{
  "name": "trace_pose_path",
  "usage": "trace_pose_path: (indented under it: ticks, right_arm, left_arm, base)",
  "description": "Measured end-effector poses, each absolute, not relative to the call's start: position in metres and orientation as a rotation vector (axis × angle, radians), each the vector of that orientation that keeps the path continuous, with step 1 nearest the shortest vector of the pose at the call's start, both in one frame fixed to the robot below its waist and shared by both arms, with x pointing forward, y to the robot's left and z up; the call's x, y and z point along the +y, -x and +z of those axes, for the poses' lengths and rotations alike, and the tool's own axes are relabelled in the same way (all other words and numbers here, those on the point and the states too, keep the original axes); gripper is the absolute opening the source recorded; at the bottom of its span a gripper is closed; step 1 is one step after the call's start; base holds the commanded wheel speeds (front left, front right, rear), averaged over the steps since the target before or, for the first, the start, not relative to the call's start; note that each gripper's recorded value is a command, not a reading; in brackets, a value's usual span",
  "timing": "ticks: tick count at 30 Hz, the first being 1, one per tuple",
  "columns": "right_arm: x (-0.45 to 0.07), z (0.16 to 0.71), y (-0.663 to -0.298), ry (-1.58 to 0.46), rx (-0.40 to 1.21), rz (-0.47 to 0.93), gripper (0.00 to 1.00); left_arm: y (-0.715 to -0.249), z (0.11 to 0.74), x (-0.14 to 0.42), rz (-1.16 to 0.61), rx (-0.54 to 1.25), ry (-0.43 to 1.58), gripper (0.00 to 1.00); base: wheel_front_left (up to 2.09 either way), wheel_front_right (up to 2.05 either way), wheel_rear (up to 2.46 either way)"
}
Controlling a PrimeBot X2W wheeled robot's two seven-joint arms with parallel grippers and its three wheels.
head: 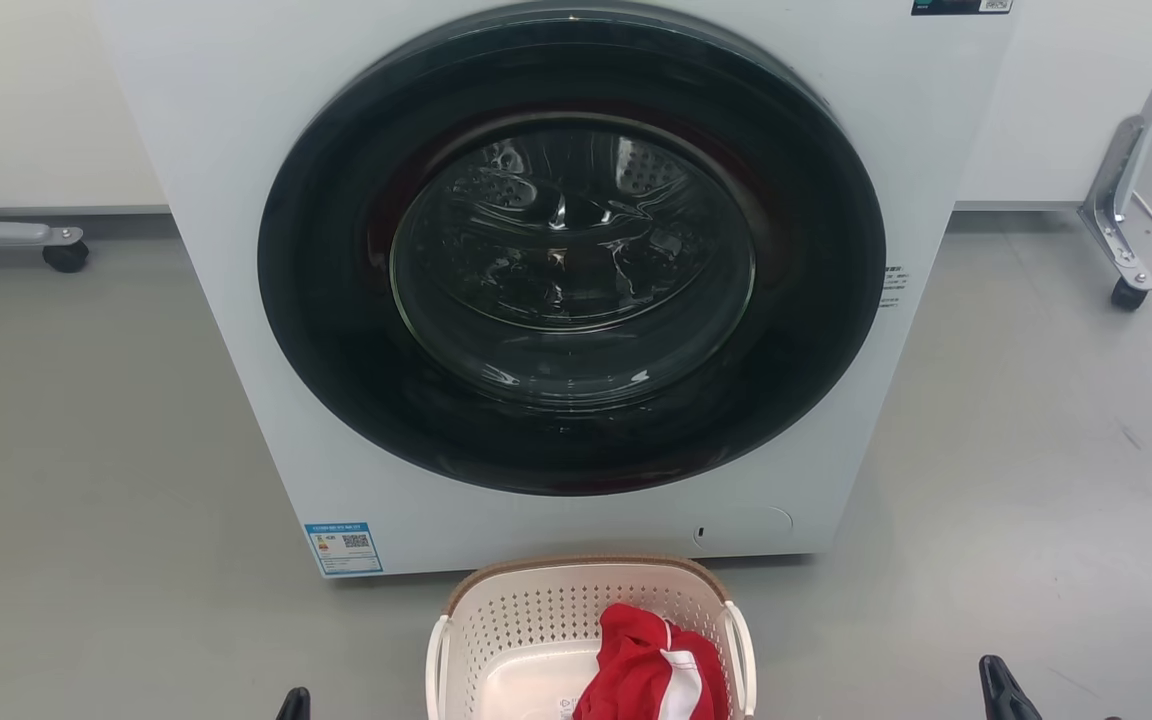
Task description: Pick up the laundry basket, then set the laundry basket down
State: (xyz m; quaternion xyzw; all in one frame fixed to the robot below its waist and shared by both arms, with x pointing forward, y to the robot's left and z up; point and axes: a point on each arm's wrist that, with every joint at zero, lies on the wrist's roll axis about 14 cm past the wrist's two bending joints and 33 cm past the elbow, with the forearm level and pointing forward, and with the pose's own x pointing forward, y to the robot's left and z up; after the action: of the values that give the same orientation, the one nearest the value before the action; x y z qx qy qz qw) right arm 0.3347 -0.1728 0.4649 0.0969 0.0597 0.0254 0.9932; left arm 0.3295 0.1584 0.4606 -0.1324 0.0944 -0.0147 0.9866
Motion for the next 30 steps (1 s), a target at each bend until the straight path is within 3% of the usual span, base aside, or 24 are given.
trace_pose_path:
  ticks: [30]
  right_arm:
    - [-0.189,0.459,-0.351,-0.656,0.192,-0.058,0.00]
  left_arm:
    - [-0.343,0.453,0.172,0.047,0.249,0.706,0.00]
  base:
    - [0.00,0.00,0.00]
